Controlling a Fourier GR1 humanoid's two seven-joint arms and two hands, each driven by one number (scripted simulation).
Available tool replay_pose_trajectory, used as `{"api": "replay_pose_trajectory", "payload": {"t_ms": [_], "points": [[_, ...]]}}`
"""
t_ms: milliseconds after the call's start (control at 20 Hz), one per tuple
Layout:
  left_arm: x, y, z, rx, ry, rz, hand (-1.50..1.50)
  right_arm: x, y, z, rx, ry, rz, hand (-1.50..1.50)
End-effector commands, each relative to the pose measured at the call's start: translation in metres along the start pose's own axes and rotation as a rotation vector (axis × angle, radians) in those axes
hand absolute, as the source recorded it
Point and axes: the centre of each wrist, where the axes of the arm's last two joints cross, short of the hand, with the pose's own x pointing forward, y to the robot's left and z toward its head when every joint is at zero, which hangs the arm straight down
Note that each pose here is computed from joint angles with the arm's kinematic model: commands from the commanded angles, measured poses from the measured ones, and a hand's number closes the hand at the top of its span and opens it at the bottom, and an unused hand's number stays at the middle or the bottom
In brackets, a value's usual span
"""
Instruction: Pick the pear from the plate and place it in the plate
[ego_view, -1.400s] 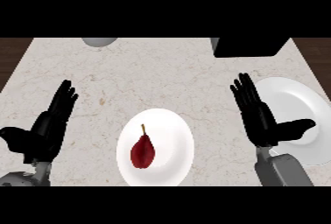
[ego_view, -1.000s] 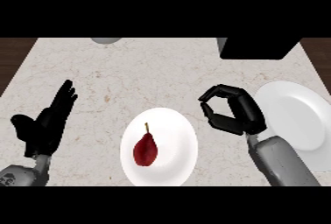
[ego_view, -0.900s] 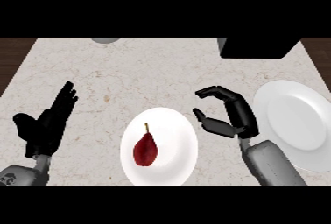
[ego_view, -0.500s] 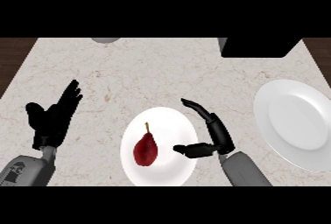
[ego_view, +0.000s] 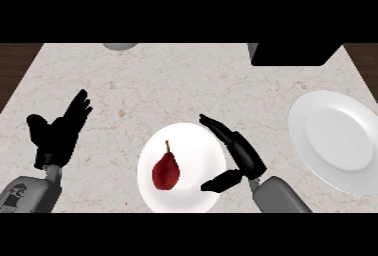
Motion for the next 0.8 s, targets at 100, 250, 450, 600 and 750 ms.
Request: {"api": "replay_pose_trajectory", "payload": {"t_ms": [100,250,450,600,750], "points": [[-0.002,-0.014,-0.009,0.001,0.012,-0.004,0.00,0.021,-0.005,-0.006,0.116,0.080,0.101,-1.50],[0.003,-0.009,0.001,-0.004,0.012,0.000,0.00,0.026,0.013,-0.021,0.201,0.149,0.148,-1.50],[0.006,0.003,0.002,-0.014,0.003,-0.003,0.00,0.037,0.011,-0.024,0.226,0.175,0.265,-1.50],[0.005,0.007,-0.002,-0.008,0.007,-0.001,0.00,0.042,0.002,-0.040,0.249,0.226,0.334,-1.50],[-0.008,-0.005,0.003,-0.011,0.018,0.011,0.00,0.055,0.019,-0.041,0.296,0.265,0.354,-1.50]]}}
